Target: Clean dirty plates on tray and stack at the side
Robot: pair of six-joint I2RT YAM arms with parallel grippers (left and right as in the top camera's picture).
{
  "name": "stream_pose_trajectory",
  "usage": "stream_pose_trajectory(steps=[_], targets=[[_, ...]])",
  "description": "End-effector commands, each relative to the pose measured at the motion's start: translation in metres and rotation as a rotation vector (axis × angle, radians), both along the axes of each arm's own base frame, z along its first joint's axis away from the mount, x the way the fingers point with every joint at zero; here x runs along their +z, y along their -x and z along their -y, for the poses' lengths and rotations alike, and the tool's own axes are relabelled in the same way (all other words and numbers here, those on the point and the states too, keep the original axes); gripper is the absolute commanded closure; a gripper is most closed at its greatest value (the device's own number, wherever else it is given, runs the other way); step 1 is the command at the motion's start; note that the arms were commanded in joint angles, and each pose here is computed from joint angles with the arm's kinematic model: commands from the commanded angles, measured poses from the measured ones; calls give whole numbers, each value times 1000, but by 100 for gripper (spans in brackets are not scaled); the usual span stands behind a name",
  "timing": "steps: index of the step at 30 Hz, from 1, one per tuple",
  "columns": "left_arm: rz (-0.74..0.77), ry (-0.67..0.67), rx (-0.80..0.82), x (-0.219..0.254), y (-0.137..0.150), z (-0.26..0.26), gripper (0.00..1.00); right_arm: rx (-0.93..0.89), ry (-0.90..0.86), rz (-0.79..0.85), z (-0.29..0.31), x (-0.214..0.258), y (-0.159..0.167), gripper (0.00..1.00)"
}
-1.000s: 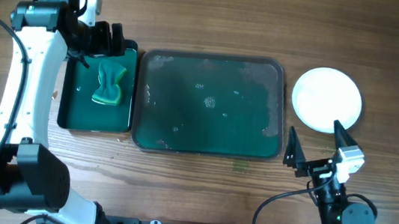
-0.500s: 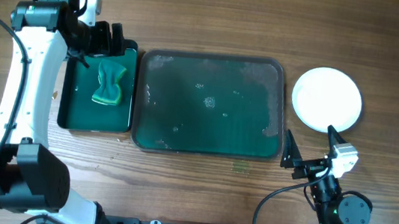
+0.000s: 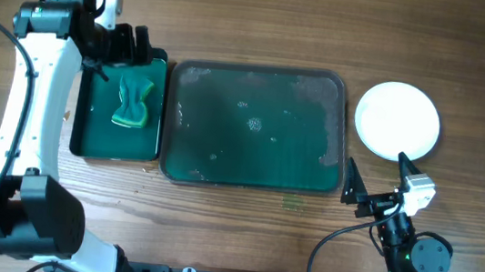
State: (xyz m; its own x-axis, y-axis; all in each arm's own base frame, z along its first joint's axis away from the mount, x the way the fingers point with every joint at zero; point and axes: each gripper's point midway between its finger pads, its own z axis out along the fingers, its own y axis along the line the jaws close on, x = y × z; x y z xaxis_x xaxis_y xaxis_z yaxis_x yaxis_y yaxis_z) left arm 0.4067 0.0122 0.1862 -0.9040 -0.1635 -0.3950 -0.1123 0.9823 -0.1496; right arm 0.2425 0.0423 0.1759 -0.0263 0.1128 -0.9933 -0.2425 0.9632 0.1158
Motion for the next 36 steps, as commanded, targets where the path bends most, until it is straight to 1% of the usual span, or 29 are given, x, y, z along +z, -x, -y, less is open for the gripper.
stream_pose_trajectory(steps=[1, 3, 5, 6, 8, 12, 15, 16, 17, 23, 36], targets=[[236, -13, -28, 51, -6, 16, 0, -13, -17, -2, 2, 0, -1, 0], [374, -15, -51, 73, -3, 26, 0, -13, -17, -2, 2, 0, -1, 0], [527, -16, -70, 90, 11, 34, 0, -13, -17, -2, 2, 0, -1, 0], [613, -13, -81, 96, 23, 38, 0, -13, -17, -2, 2, 0, -1, 1], [703, -12, -89, 93, 45, 41, 0, -13, -17, -2, 2, 0, -1, 0], [815, -9, -96, 61, 91, 42, 0, -13, -16, -2, 2, 0, -1, 0], [850, -10, -96, 33, 121, 41, 0, -13, -17, -2, 2, 0, -1, 0], [868, -11, -96, 14, 136, 41, 0, -13, -17, -2, 2, 0, -1, 0], [885, -11, -95, 6, 142, 41, 0, -13, -17, -2, 2, 0, -1, 0], [1012, -15, -94, -13, 156, 40, 0, -13, -17, -2, 2, 0, -1, 0], [1087, -37, -64, -27, 162, 35, 0, -13, -17, -2, 2, 0, -1, 0]])
